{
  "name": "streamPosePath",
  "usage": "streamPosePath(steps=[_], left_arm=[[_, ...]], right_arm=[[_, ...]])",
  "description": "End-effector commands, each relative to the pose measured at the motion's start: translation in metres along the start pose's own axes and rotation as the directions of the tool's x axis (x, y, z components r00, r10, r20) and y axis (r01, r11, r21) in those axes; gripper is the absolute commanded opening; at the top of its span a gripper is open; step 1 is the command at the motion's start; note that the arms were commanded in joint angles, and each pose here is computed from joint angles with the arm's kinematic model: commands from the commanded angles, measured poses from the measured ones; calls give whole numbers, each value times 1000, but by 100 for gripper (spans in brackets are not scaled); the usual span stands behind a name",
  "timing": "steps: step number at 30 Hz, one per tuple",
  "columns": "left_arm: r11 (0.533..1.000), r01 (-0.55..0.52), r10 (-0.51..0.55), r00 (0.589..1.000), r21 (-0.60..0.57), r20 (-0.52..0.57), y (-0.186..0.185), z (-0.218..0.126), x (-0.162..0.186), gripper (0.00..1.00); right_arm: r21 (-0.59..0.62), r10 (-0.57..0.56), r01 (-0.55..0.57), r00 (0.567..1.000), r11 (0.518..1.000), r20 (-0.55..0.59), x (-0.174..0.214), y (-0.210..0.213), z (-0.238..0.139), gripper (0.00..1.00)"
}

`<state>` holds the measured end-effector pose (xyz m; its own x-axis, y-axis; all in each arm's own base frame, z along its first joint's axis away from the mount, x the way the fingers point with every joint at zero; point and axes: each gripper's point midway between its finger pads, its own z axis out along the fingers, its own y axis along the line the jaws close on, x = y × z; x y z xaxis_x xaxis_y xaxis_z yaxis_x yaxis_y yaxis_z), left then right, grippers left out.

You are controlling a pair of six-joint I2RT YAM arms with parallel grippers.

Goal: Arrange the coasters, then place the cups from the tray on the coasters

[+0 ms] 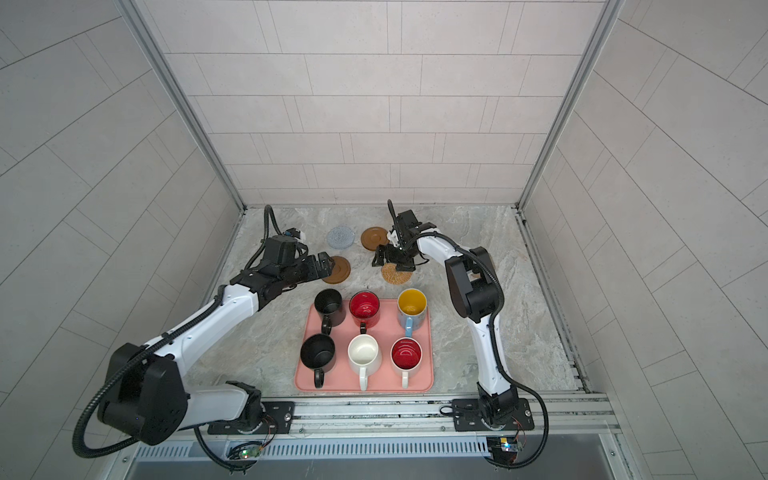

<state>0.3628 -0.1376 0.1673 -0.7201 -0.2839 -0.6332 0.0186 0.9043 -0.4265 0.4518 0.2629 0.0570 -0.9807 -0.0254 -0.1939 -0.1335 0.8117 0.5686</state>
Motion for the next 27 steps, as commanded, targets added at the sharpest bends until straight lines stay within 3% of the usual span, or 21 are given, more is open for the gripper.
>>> streamPosePath(steps=[1, 27], left_arm=[[1000, 10, -10, 999, -3, 38, 1, -5, -6, 100], [1000, 11, -11, 999, -5, 44, 2, -7, -7, 100]], right_arm=[[34, 54, -50, 993, 998, -103, 23, -12, 33, 99], [-9, 6, -8, 987, 1000, -163, 25, 22, 69, 99]])
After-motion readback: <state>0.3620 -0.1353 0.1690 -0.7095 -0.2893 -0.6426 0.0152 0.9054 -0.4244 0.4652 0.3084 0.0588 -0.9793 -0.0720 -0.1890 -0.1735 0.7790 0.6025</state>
